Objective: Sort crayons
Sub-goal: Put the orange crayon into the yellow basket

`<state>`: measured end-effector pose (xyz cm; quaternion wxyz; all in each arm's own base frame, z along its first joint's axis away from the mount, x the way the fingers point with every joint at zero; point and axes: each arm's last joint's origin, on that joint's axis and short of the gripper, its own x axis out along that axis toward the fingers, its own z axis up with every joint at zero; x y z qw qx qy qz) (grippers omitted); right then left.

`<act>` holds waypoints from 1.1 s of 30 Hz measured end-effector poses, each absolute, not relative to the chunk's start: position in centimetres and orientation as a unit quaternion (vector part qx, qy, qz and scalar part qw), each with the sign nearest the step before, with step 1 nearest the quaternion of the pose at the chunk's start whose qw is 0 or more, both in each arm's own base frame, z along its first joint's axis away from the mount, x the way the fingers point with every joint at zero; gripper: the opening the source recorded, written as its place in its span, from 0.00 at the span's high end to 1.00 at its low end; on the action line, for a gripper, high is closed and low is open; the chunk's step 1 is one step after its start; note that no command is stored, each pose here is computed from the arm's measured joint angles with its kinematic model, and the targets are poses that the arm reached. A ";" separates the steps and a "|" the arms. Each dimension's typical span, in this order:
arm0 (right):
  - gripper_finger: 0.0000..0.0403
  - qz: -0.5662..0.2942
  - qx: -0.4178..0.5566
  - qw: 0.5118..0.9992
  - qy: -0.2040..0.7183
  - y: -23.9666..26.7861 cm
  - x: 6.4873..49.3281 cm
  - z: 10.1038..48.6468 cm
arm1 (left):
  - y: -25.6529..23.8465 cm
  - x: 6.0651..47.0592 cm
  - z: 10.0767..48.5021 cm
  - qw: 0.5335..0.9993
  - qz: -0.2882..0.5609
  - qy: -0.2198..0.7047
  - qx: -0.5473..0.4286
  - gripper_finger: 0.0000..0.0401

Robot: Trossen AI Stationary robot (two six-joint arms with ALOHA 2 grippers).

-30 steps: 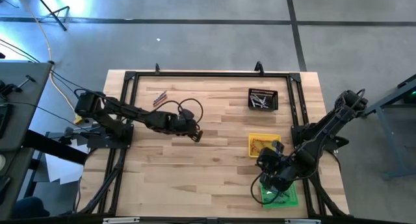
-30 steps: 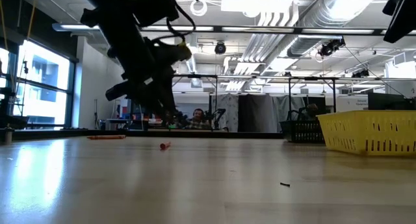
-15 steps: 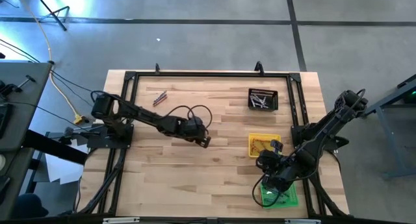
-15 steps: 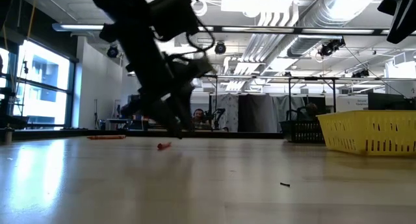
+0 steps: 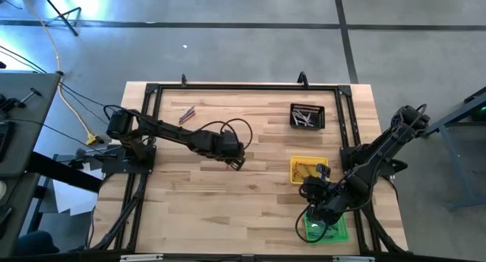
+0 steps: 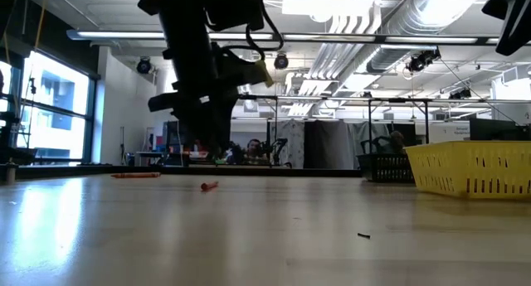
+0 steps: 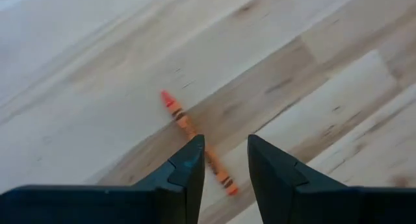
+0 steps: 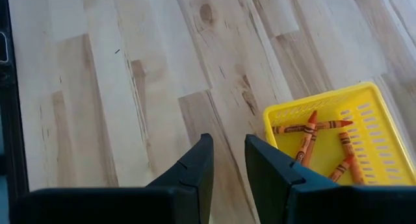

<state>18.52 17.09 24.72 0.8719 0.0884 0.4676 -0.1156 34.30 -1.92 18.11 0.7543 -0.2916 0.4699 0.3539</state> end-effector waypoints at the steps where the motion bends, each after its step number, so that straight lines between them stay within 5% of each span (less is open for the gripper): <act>1: 0.79 -0.114 0.086 0.872 0.468 17.1 18.5 24.7 | -1.9 34.2 18.0 0.750 0.355 0.475 -0.294 0.74; 33: 0.79 -0.108 0.075 0.874 0.468 17.1 18.5 24.7 | -0.8 35.0 13.6 0.709 0.367 0.534 -0.280 0.74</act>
